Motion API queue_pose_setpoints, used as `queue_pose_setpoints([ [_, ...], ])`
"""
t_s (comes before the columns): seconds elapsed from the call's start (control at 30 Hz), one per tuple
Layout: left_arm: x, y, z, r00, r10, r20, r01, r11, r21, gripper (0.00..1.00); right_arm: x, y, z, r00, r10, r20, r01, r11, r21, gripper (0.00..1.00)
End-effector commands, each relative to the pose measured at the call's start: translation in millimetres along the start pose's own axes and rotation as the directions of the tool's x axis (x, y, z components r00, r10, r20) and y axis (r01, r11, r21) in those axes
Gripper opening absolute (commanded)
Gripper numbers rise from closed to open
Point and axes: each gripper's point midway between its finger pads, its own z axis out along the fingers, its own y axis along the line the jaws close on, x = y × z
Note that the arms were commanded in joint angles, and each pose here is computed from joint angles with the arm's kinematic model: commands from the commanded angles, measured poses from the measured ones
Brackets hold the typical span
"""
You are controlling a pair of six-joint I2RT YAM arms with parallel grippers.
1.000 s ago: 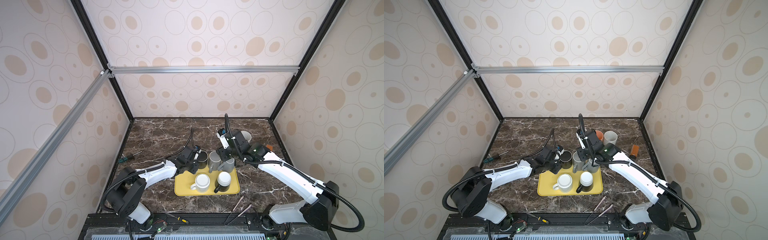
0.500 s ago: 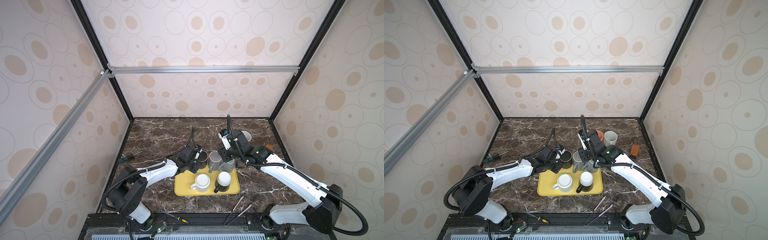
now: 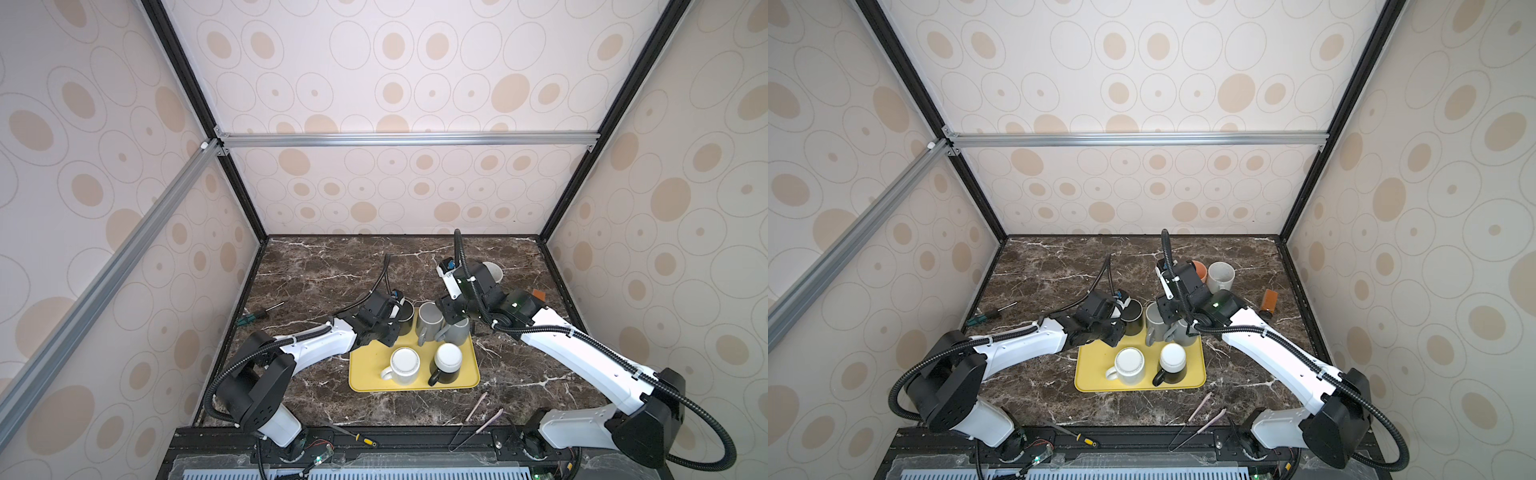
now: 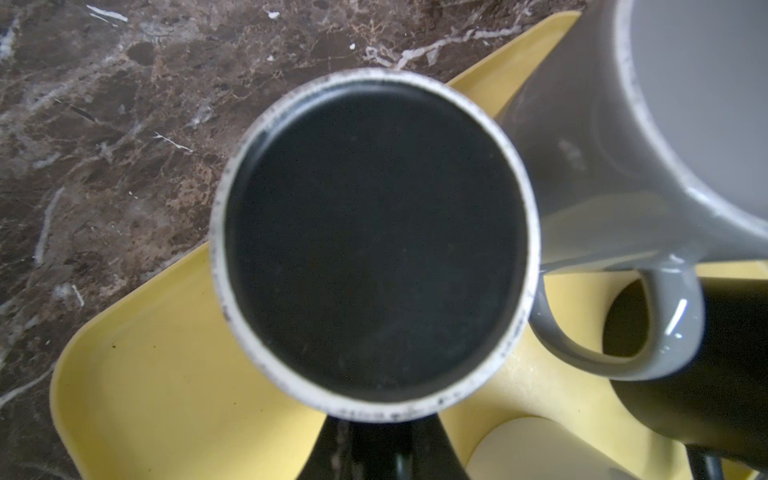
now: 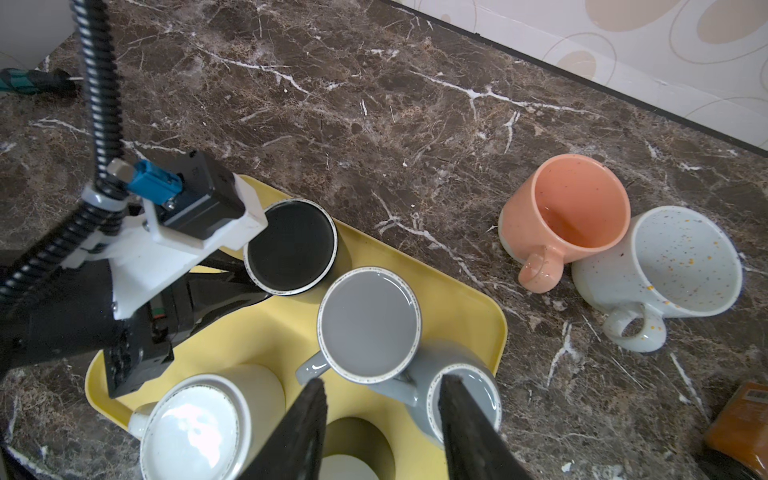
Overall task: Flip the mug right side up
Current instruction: 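Lower the left gripper and close it on the black mug's rim, then lift the black mug off the tray with the left gripper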
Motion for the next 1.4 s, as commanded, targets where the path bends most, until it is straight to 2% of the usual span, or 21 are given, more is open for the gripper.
queue_pose_setpoints([
  [0.0, -2, 4, 3, 1.0, 0.015, -0.016, -0.015, 0.999, -0.039, 0.18, 4, 1, 1, 1.0, 0.006, -0.001, -0.006, 1.0, -0.001, 0.47],
  [0.1, 0, 12, 3, 1.0, 0.014, -0.024, -0.016, 0.996, -0.086, 0.12, 2, 1, 1, 1.0, 0.007, 0.006, -0.007, 1.0, -0.004, 0.47],
  [0.17, 0, 17, 1, 1.0, 0.015, -0.026, -0.018, 0.993, -0.116, 0.0, 1, 2, 1, 1.0, 0.007, 0.01, -0.007, 1.0, -0.009, 0.47],
  [0.33, -4, 24, -3, 1.0, 0.023, -0.015, -0.026, 0.987, -0.159, 0.0, 1, 4, 5, 1.0, 0.012, 0.003, -0.012, 1.0, -0.016, 0.47],
  [0.47, -16, 24, -16, 0.999, 0.031, 0.044, -0.023, 0.987, -0.161, 0.0, -2, 5, 3, 1.0, 0.015, 0.011, -0.014, 1.0, -0.021, 0.47],
  [0.87, -79, 17, -71, 0.974, 0.037, 0.223, -0.004, 0.989, -0.147, 0.0, -24, 14, -1, 0.996, 0.055, 0.075, -0.05, 0.996, -0.07, 0.47],
  [1.2, -128, 16, -145, 0.902, -0.022, 0.432, 0.077, 0.991, -0.111, 0.0, -56, 17, -21, 0.974, 0.122, 0.192, -0.099, 0.988, -0.122, 0.47],
  [1.37, -151, 6, -186, 0.812, -0.087, 0.577, 0.099, 0.995, 0.011, 0.0, -70, 15, -38, 0.942, 0.222, 0.25, -0.167, 0.96, -0.225, 0.47],
])
